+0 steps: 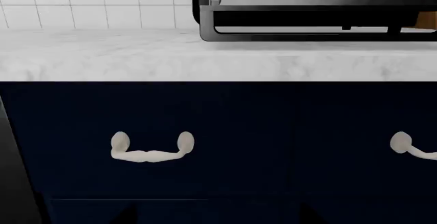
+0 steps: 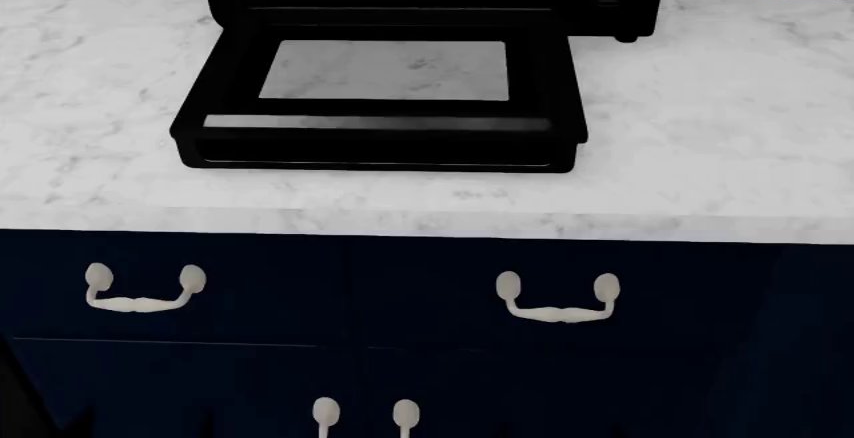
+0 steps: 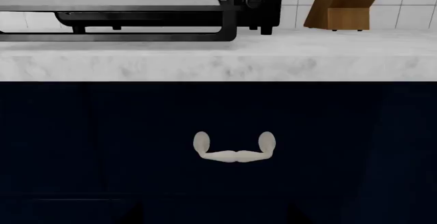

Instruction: Close the toaster oven door.

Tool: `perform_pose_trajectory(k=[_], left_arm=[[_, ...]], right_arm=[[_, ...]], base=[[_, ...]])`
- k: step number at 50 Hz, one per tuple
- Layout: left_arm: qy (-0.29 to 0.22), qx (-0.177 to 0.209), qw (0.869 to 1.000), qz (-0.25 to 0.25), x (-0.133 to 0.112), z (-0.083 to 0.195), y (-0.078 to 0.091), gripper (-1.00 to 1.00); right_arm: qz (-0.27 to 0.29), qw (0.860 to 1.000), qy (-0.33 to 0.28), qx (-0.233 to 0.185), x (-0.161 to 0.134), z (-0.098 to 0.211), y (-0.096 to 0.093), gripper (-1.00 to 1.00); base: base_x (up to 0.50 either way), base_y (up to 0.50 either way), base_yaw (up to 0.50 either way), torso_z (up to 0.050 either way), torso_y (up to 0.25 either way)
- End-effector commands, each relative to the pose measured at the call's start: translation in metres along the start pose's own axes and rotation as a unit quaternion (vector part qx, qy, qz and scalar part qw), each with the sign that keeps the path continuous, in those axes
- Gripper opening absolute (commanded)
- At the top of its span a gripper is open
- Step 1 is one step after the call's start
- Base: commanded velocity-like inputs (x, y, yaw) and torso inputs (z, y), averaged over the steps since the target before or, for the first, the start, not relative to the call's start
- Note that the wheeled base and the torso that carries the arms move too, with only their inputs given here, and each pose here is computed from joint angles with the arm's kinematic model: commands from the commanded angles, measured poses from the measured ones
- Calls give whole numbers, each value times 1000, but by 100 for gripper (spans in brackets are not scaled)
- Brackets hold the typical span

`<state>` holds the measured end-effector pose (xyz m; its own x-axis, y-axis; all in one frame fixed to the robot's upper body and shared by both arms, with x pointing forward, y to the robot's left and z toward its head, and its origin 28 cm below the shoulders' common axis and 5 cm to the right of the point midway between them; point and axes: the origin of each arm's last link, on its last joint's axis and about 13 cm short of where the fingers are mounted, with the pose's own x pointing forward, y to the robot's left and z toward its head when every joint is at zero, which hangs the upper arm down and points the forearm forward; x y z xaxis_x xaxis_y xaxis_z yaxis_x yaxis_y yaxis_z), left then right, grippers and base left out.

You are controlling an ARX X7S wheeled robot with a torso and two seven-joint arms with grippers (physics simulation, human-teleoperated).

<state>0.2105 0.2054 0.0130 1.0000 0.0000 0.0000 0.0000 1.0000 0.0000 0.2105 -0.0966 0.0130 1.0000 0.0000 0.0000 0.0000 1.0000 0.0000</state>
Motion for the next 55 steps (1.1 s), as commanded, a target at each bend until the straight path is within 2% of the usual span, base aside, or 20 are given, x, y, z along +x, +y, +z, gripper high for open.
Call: perform_pose_trajectory(k=[1,9,10,11,44,45,49,55], left_arm=[[0,0,1000,0,0,-1,0,100],[1,-1,1000,1,0,3,0,100],[5,-24,1000,-2,-1,4,1,100],[5,-16,1000,1,0,5,1,100],[-3,-14,1000,-10,0,11,1,100],[2,-27,1000,-3,0,14,2,100],[20,-2,1000,-16,13,48,12,100],[-4,-8,1000,-8,26,97,30,100]], right_arm=[[0,1000,0,9,1,-2,5,100],[8,1000,-1,4,0,3,2,100],[8,1000,-2,4,0,4,2,100],[8,1000,-2,5,0,3,2,100],[16,1000,-7,17,0,5,4,100],[17,1000,-14,17,0,9,4,100],[-3,998,-70,-6,7,47,-8,100],[-39,985,-165,-29,10,123,-27,100]], base=[[0,0,0,0,0],[0,0,0,0,0],[0,0,0,0,0],[0,0,0,50,0],[0,0,0,50,0],[0,0,0,50,0],[0,0,0,0,0],[0,0,0,0,0]])
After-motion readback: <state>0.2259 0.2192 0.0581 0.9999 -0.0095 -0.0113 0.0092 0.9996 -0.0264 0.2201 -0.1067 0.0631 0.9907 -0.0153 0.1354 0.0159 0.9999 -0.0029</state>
